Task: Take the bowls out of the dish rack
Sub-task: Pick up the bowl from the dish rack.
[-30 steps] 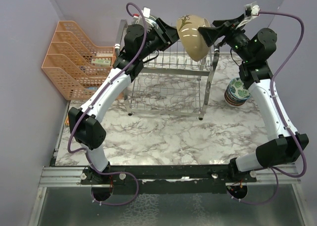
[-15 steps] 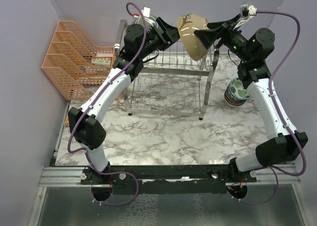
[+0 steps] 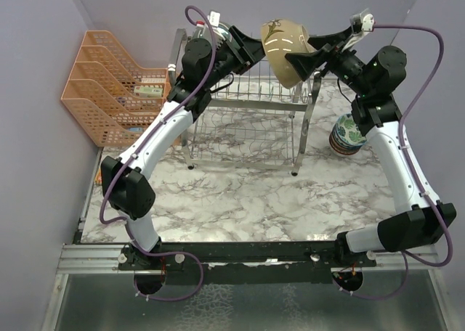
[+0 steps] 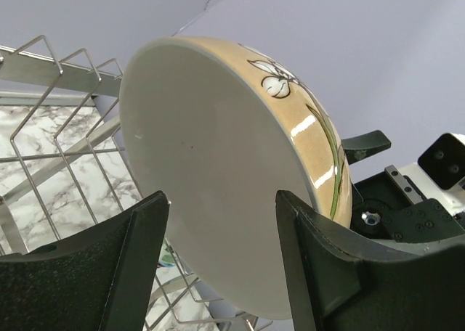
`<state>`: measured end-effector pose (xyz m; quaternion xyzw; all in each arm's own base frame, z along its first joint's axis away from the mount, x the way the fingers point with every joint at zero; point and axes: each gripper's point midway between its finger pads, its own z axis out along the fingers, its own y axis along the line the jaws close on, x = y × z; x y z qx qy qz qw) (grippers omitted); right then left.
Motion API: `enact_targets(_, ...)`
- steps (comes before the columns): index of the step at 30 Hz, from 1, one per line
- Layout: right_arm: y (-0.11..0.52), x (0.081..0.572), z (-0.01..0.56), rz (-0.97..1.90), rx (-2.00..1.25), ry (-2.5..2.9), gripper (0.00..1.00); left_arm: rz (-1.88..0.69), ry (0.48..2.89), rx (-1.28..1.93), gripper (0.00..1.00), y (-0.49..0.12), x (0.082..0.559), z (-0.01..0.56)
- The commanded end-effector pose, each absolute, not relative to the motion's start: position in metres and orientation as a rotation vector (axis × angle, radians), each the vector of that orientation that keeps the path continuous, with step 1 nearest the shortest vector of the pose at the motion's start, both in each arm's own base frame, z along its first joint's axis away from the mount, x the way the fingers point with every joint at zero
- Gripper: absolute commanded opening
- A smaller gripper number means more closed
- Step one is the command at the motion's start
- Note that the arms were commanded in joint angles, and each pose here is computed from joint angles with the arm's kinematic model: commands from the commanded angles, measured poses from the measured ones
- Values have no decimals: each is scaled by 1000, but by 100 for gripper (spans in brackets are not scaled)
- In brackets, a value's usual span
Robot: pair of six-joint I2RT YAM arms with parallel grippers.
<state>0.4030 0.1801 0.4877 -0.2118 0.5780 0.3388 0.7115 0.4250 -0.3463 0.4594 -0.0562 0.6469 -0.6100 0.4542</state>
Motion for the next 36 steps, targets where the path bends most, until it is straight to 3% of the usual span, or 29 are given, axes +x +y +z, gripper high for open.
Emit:
enact_targets(1, 169, 402, 480, 645, -475, 1302, 99, -1595, 1554, -110, 64, -358, 421, 473)
enact_targets(6, 175, 402, 477, 696, -479, 1309, 100, -1608, 1538, -99, 64, -358, 418, 479)
enact_targets(13, 191, 410, 459, 882, -420, 1388, 87, -1573, 1493, -71, 68, -349, 410, 493)
enact_targets(20, 214, 404, 454, 1082, -502, 1390, 84, -1596, 1488, -36, 69, -355, 411, 499)
enact_targets(32, 200, 412, 449, 911, -495, 1400, 86, -1580, 1524, -74, 69, -351, 409, 477)
enact_targets(34, 198, 414, 449, 902, -486, 1400, 86, -1567, 1538, -81, 76, -348, 407, 472)
enact_targets(36, 197, 416, 450, 893, -477, 1398, 86, -1552, 1559, -94, 67, -347, 407, 468)
